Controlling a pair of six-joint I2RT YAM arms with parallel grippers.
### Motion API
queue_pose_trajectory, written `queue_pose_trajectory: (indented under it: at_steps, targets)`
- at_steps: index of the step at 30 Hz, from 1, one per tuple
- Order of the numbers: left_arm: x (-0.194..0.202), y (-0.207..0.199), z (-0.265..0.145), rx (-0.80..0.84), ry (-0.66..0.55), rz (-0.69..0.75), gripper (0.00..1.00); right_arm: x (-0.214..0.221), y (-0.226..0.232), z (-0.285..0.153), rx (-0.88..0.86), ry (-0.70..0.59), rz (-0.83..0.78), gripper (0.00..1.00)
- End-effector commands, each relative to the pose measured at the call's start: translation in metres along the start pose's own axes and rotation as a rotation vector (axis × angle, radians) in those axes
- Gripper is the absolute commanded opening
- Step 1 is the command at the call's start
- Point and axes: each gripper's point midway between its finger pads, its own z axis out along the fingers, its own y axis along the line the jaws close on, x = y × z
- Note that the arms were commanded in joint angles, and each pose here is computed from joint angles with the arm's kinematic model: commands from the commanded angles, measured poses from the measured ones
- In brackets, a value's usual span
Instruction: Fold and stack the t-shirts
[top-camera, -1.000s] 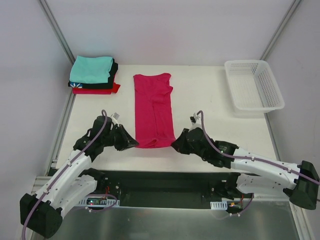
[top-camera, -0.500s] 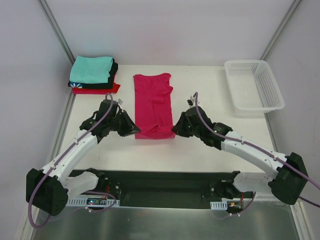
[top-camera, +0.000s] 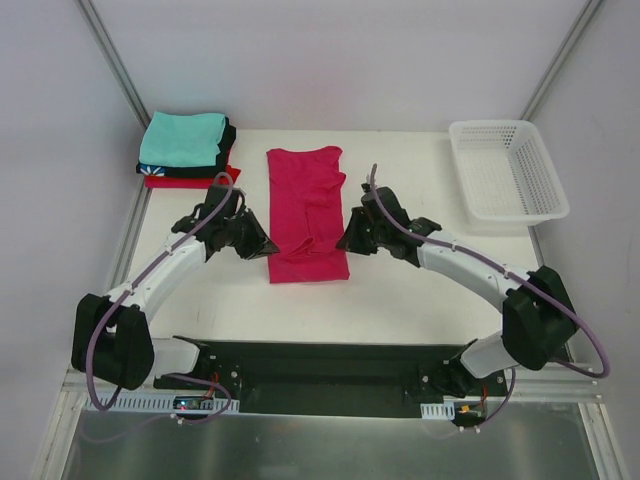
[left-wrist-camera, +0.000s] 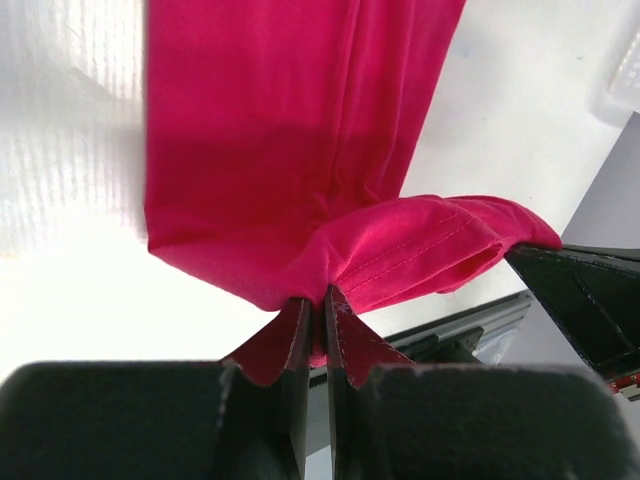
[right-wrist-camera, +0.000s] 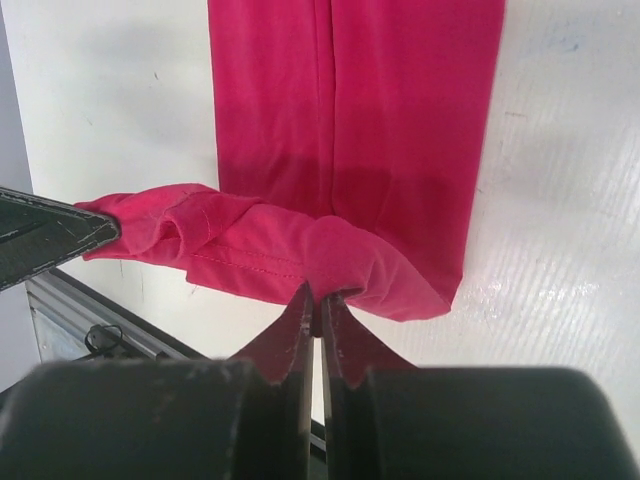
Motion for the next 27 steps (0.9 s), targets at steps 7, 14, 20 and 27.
queue_pose_trajectory:
  at_steps: [7,14,20,27]
  targets:
    - [-0.041,-0.011,0.022,0.022,-0.013,0.034,0.04,-0.033,0.015,0.025,-0.075,0.012,-0.016,0.03]
    - [-0.060,-0.016,0.044,0.028,0.003,0.037,0.02,-0.046,0.007,0.043,-0.064,0.023,-0.008,0.02]
    - [-0.074,-0.015,0.058,0.020,0.010,0.026,0.01,-0.058,0.002,0.059,-0.065,0.036,0.002,0.01]
    - [-0.088,-0.009,0.060,0.013,-0.007,0.010,0.00,-0.072,-0.006,0.070,-0.069,0.039,0.015,0.01]
